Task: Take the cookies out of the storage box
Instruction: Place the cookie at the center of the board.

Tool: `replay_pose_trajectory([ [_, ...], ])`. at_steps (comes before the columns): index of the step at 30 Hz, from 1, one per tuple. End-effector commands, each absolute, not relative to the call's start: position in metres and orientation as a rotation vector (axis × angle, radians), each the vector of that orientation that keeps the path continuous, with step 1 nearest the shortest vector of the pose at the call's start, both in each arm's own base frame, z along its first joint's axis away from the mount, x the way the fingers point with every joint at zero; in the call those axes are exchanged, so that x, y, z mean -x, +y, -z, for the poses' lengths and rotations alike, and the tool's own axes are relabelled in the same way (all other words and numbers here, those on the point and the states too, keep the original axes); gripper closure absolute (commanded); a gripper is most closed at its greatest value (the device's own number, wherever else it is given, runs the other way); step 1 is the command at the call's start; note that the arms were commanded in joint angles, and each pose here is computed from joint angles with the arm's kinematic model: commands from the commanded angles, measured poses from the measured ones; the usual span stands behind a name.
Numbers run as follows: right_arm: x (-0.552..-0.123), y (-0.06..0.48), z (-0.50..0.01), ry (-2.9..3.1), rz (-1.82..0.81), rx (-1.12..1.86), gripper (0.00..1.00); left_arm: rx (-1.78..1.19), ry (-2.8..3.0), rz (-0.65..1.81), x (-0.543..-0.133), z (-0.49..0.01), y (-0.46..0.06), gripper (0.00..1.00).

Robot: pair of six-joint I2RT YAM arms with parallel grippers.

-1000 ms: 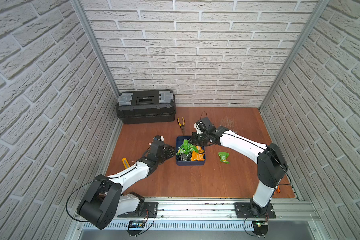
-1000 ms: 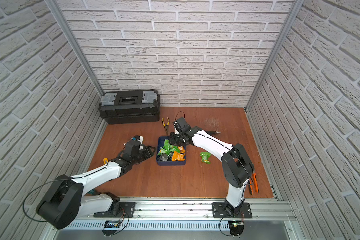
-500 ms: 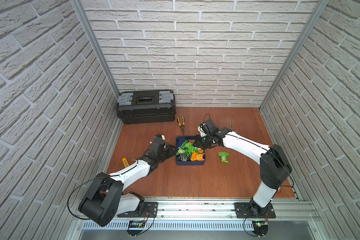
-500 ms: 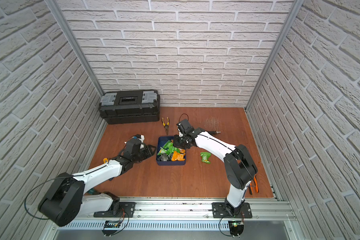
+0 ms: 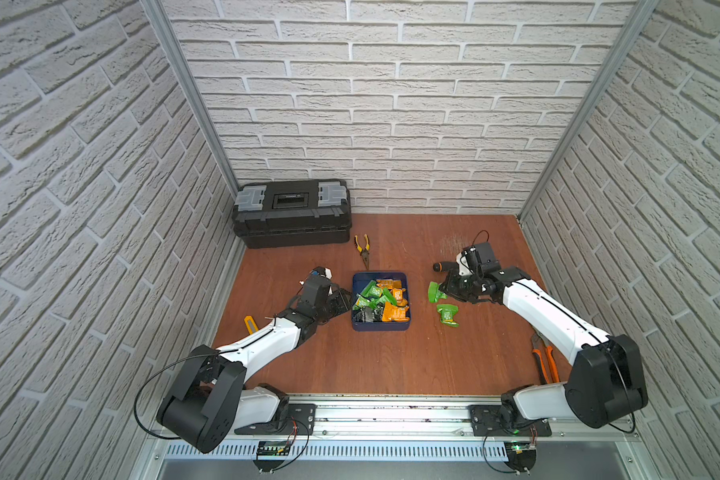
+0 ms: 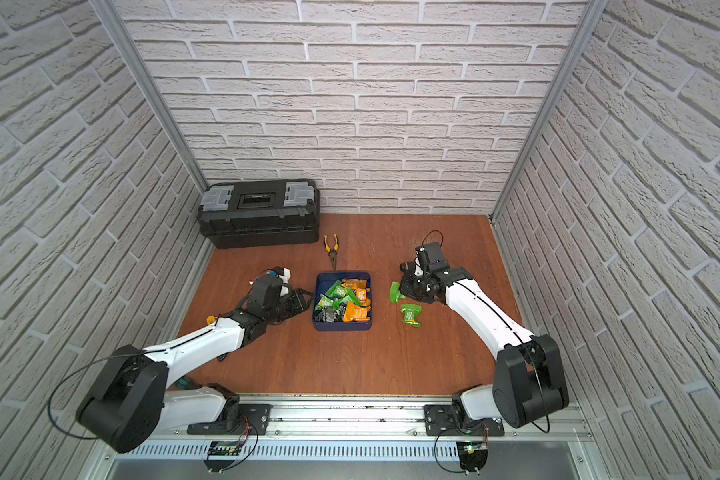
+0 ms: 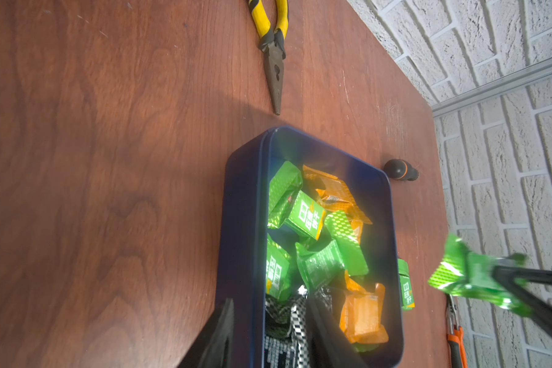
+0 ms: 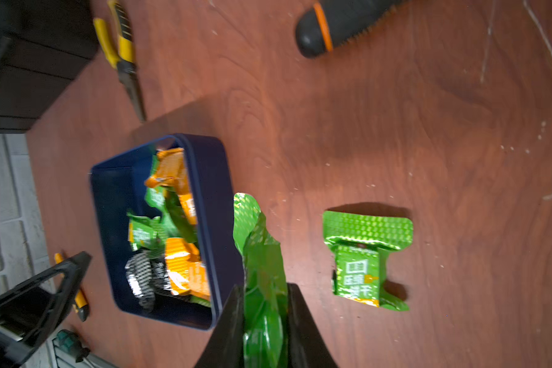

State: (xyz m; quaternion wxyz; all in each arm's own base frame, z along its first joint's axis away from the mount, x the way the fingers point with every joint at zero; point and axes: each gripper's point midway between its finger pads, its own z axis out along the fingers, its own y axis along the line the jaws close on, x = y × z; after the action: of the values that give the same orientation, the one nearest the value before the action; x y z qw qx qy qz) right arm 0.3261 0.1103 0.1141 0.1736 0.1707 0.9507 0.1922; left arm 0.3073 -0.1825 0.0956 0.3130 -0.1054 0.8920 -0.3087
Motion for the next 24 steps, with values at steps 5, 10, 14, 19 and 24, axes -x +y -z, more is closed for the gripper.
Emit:
replay_pose_trajectory([
  [5,-0.350,0.136,-0.084,2.740,-0.733,-0.397,0.93,0.250,2.329,0.823,-0.313,-0.104,-0.185,0.56],
  [10,-0.349,0.145,-0.062,2.784,-0.790,-0.394,0.93,0.247,2.327,0.824,-0.314,-0.105,-0.186,0.56],
  [14,-0.344,0.138,-0.050,2.830,-0.722,-0.391,0.84,0.238,2.341,0.817,-0.315,-0.103,-0.186,0.56],
  [19,-0.337,0.113,-0.050,2.863,-0.500,-0.367,0.52,0.218,2.366,0.802,-0.313,-0.102,-0.187,0.52],
  [24,-0.337,0.109,-0.067,2.832,-0.453,-0.333,0.41,0.199,2.378,0.777,-0.314,-0.105,-0.186,0.46],
])
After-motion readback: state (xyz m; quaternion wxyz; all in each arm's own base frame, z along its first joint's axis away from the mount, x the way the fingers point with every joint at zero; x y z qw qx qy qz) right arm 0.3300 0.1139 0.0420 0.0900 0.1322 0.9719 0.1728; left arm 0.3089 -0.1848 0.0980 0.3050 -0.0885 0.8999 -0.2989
